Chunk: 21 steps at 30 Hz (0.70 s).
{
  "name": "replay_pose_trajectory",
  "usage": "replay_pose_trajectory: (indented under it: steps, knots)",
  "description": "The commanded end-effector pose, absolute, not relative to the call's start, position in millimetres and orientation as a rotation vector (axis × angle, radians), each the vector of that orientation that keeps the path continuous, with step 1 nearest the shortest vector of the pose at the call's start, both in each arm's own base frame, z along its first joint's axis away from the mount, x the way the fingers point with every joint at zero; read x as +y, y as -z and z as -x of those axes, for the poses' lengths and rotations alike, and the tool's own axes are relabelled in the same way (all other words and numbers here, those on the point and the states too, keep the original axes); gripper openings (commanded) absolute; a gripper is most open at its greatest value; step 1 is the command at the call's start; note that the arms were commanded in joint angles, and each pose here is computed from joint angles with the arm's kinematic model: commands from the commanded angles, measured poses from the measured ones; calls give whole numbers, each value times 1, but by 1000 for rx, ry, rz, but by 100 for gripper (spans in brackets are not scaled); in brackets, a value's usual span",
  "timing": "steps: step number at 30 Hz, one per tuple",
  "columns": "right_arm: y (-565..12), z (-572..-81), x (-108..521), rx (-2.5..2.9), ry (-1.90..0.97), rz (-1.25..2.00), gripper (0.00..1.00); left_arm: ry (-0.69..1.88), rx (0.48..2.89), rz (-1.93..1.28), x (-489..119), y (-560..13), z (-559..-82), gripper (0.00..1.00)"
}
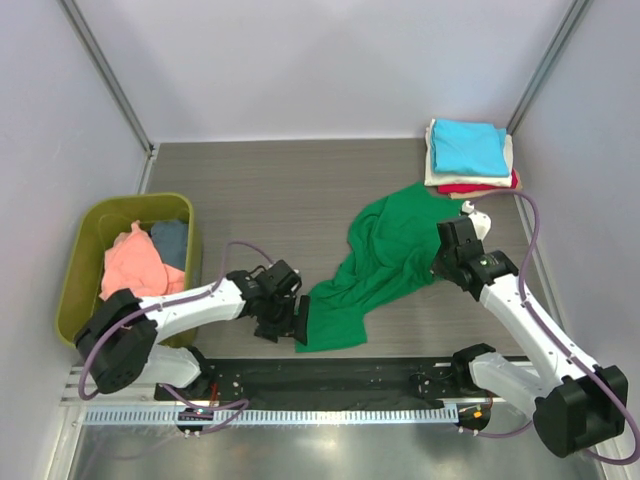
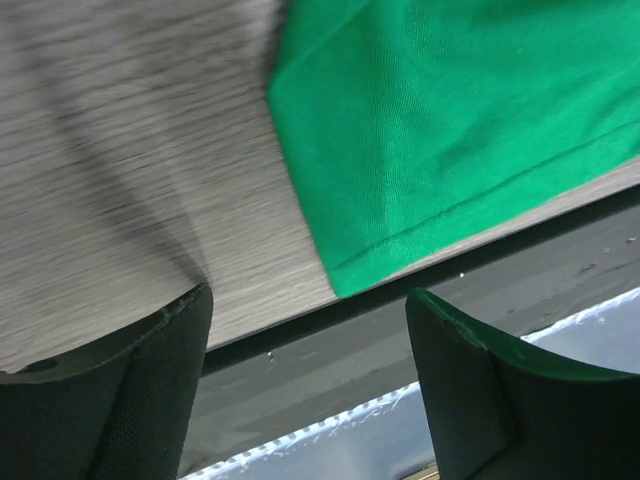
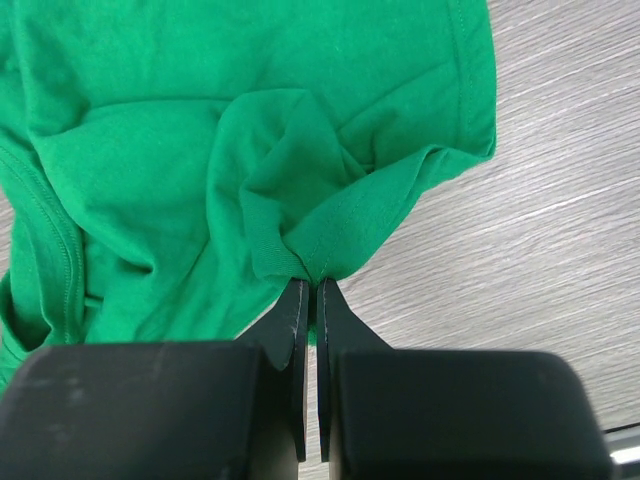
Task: Fold and stack the t-shirts
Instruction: Flatten the tshirt out
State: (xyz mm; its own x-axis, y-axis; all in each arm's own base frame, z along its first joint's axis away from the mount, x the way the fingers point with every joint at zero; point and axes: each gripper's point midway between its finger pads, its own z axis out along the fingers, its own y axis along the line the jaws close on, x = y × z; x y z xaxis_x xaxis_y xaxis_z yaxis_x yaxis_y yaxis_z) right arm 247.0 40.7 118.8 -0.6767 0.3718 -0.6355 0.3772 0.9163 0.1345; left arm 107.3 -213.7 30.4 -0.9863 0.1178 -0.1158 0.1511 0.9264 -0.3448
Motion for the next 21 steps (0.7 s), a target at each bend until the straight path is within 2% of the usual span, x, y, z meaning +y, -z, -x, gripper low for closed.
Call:
replay_pose_trajectory:
  steps: [1,3,4,9,12,15,16,18,21]
  knots:
    - [-132,-254,39,2304,-21,-546,1,656,2973,-281,-242,-36,-103,77]
    - [-132,-254,40,2306,-25,-544,1,597,3007,-284,-242,-26,-99,73]
    - [-132,-254,39,2305,-22,-544,1,579,3019,-296,-242,-23,-96,67]
    - [-134,-253,38,2295,-21,-548,1,467,3052,-308,-243,-1,-92,51]
    - [-135,-254,38,2289,-22,-550,1,448,3059,-315,-248,7,-93,36]
    - [-135,-253,38,2292,-28,-546,1,394,3032,-303,-248,10,-102,5]
    - [-136,-253,39,2290,-29,-547,1,381,3015,-293,-248,7,-106,0]
    - [-143,-254,39,2269,-47,-548,1,359,2960,-262,-249,-11,-118,0]
    - [-175,-257,40,2167,-115,-559,1,318,2752,-197,-243,-71,-153,0]
